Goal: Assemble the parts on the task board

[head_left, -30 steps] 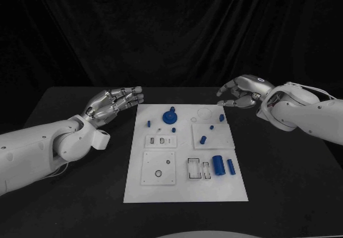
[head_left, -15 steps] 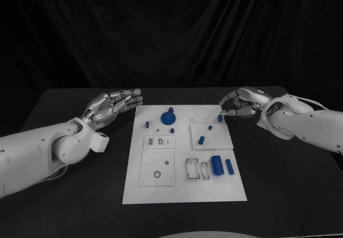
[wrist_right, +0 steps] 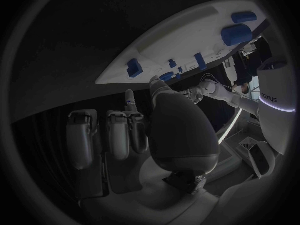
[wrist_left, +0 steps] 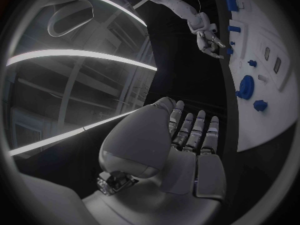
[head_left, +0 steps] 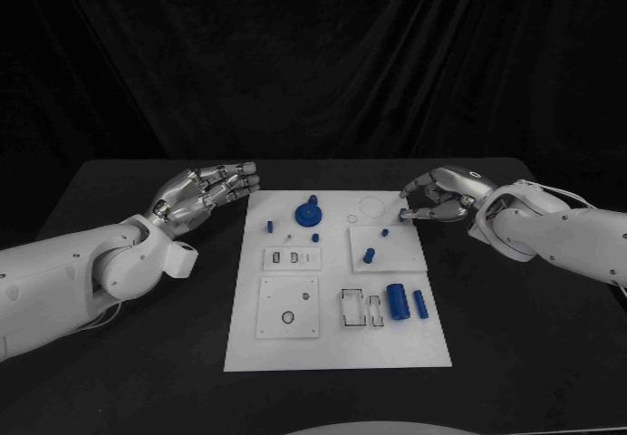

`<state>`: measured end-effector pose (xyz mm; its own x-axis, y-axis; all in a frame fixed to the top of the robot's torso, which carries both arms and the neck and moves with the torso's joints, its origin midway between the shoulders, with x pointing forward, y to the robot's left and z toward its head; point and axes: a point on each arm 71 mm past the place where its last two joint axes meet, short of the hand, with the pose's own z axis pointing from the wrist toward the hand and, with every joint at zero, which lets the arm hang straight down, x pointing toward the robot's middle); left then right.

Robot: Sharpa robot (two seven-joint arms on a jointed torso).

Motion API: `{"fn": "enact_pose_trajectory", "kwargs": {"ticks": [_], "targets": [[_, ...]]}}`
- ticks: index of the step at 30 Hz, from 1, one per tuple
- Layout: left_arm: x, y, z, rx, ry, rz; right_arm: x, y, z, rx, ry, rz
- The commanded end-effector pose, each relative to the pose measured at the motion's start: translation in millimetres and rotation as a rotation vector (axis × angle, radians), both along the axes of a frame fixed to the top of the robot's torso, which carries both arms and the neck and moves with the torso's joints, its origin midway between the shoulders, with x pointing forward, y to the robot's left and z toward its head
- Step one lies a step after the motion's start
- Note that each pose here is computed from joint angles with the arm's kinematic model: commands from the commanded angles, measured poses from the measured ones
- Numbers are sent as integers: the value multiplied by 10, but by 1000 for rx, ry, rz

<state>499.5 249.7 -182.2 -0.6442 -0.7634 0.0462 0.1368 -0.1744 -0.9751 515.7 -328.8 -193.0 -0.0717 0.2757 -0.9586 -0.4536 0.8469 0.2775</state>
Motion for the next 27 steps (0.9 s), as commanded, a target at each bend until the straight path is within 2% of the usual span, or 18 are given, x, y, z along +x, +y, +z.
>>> {"fn": "enact_pose_trajectory", "kwargs": {"ticks": [1, 27], "targets": [[-11, -11, 10, -20, -7, -12, -11, -4, -10, 18, -21, 5], [-17, -13, -8, -19, 4, -21, -6, 1, -118, 14, 7, -8]]}}
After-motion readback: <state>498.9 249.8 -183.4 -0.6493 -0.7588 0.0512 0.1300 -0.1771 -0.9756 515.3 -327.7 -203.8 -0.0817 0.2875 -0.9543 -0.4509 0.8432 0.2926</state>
